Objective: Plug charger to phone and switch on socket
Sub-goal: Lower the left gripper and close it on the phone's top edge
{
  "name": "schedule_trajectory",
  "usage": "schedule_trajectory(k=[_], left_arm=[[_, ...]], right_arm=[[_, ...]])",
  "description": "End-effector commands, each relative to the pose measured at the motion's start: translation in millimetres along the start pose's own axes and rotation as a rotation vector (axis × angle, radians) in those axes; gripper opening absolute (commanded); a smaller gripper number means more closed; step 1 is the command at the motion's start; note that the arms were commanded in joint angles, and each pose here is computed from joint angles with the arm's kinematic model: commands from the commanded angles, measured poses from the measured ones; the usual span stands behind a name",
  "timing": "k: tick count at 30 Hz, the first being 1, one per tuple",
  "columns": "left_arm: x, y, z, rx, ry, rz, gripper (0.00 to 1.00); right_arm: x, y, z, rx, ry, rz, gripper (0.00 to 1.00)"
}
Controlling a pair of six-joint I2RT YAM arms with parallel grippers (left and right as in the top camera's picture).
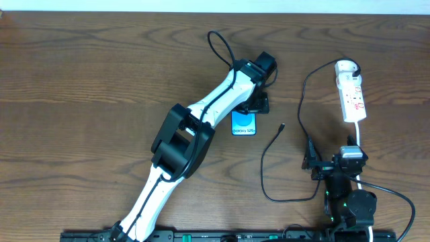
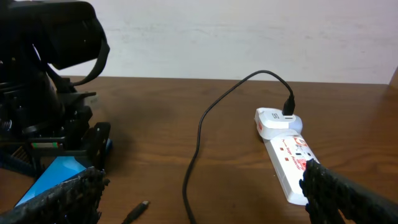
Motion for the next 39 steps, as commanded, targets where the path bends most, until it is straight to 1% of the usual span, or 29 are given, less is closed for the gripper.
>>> schedule_trajectory(k=[1, 16, 21, 26, 30, 35, 39], left_arm=[[0.0, 3.5, -11.8, 0.039, 0.008, -0.010, 0.98], [2.7, 2.3, -13.5, 0.031, -0.009, -0.010, 0.98], [-0.1, 10.9, -18.6, 0.100, -0.013, -0.010, 0.98], [-7.3, 15.1, -27.4, 0.119, 0.012, -0.012, 0.98], [-8.8, 15.8, -30.1, 0.119, 0.016, -0.012, 0.98], [-9.3, 12.1, -30.5, 0.086, 0.025, -0.014, 0.98], [-9.6, 11.4, -30.5, 0.083, 0.027, -0.044, 0.99]], right_arm=[[-0.2, -0.5, 0.4, -0.003, -0.001, -0.011, 0.99], [-0.2, -0.5, 0.4, -0.003, -0.001, -0.011, 0.99], [-0.2, -0.5, 0.4, -0.003, -0.001, -0.011, 0.99], [-0.2, -0.5, 0.4, -0.003, -0.001, -0.011, 0.99], [-0.2, -0.5, 0.4, -0.003, -0.001, -0.011, 0.99], [-0.2, -0.5, 0.4, -0.003, -0.001, -0.011, 0.99], [-0.2, -0.5, 0.4, -0.003, -0.001, -0.011, 0.99]])
Point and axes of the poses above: each gripper's point midway between its finger pads, its own z axis back along the fingers, its own y axis along the line the jaws close on, x = y × z, the point moved 7 cm from there along z, back along the fingers, and after that the axes turned 14 degrees about -z, right-handed, at the moved point
